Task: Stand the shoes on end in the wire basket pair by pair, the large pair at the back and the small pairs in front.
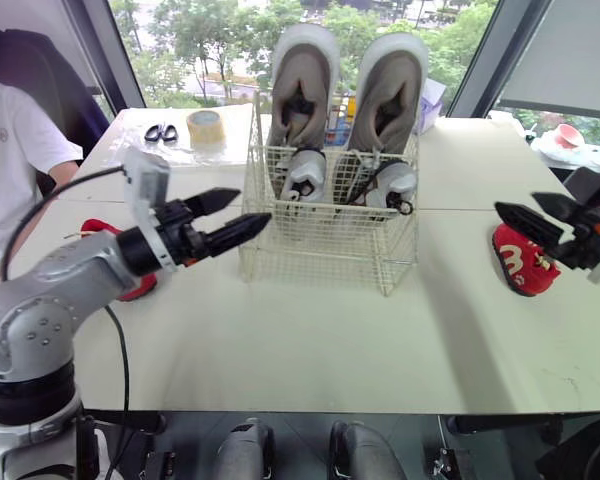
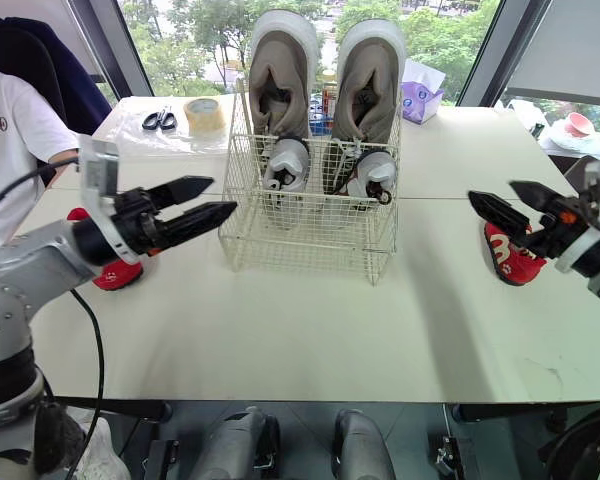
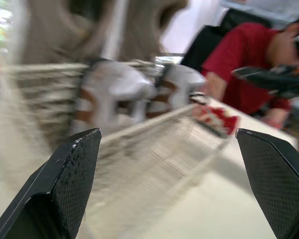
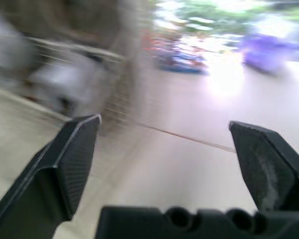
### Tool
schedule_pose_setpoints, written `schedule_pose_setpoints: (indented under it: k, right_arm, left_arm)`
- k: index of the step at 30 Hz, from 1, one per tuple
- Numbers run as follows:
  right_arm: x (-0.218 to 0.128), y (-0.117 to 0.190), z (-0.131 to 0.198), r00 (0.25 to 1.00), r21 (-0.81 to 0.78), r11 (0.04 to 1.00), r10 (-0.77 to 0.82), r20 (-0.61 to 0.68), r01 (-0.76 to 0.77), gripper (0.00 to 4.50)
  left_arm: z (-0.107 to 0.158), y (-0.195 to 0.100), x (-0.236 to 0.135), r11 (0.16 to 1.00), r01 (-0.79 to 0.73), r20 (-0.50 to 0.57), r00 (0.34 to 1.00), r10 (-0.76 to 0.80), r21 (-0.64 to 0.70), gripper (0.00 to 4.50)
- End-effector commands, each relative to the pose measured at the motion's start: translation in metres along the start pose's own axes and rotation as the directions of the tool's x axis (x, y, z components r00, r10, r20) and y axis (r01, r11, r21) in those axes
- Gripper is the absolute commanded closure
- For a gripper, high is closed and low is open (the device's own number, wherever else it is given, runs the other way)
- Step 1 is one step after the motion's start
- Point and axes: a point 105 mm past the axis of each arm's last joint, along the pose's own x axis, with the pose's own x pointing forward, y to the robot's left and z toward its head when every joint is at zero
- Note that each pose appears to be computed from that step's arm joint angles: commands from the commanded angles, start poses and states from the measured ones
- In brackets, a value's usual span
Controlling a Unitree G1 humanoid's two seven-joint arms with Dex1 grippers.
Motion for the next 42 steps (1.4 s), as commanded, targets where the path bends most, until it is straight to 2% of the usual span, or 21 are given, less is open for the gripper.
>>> schedule_pose_setpoints:
  k: [1, 3, 6, 12, 22, 30, 33, 38, 39, 41, 42]
  right_arm:
    - [-0.018, -0.02, -0.009, 0.98, -0.113, 0.973, -0.196, 0.042, 0.2, 0.0]
    - [-0.028, -0.028, -0.035, 0.957, -0.093, 0.953, -0.289, 0.02, 0.29, 0.0]
    - [-0.033, -0.025, -0.057, 0.94, -0.058, 0.938, -0.341, 0.016, 0.342, 0.0]
    - [-0.019, -0.024, -0.086, 0.924, 0.018, 0.924, -0.383, -0.017, 0.383, 0.0]
    - [0.015, -0.055, -0.097, 0.87, -0.022, 0.872, -0.49, -0.062, 0.489, 0.0]
    - [0.048, -0.066, -0.11, 0.869, -0.016, 0.876, -0.48, -0.121, 0.481, 0.0]
    - [0.053, -0.07, -0.12, 0.865, -0.041, 0.879, -0.475, -0.16, 0.475, 0.89]
    - [0.059, -0.068, -0.118, 0.879, -0.024, 0.89, -0.454, -0.143, 0.456, 3.21]
    - [0.06, -0.067, -0.114, 0.886, -0.022, 0.894, -0.446, -0.126, 0.447, 3.8]
    - [0.062, -0.065, -0.104, 0.896, -0.025, 0.9, -0.436, -0.091, 0.435, 4.35]
    - [0.063, -0.063, -0.092, 0.903, -0.028, 0.904, -0.427, -0.044, 0.426, 4.35]
  left_arm:
    - [-0.004, -0.024, 0.008, 0.993, 0.109, -0.008, 0.994, -0.11, -0.046, 0.07]
    - [-0.009, -0.03, 0.009, 0.986, 0.138, -0.015, 0.99, -0.14, -0.096, 0.07]
    - [-0.013, -0.03, 0.01, 0.984, 0.133, -0.027, 0.99, -0.137, -0.117, 0.07]
    - [-0.017, -0.032, 0.014, 0.986, 0.128, -0.049, 0.99, -0.133, -0.106, 0.07]
    - [-0.019, -0.027, 0.006, 0.997, 0.057, -0.056, 0.997, -0.06, -0.059, 0.07]
    - [-0.023, -0.025, 0.0, 0.998, 0.031, -0.071, 0.997, -0.035, -0.048, 0.07]
    - [-0.022, -0.024, -0.004, 0.999, 0.031, -0.086, 0.996, -0.034, -0.038, 0.0]
    - [-0.016, -0.019, -0.014, 0.999, 0.02, -0.09, 0.996, -0.023, -0.033, 0.0]
    - [-0.013, -0.017, -0.017, 0.999, 0.016, -0.085, 0.996, -0.019, -0.039, 0.0]
    - [-0.008, -0.014, -0.021, 0.999, 0.012, -0.07, 0.997, -0.016, -0.05, 0.0]
    - [-0.001, -0.011, -0.024, 0.998, 0.01, -0.047, 0.999, -0.013, -0.063, 0.0]
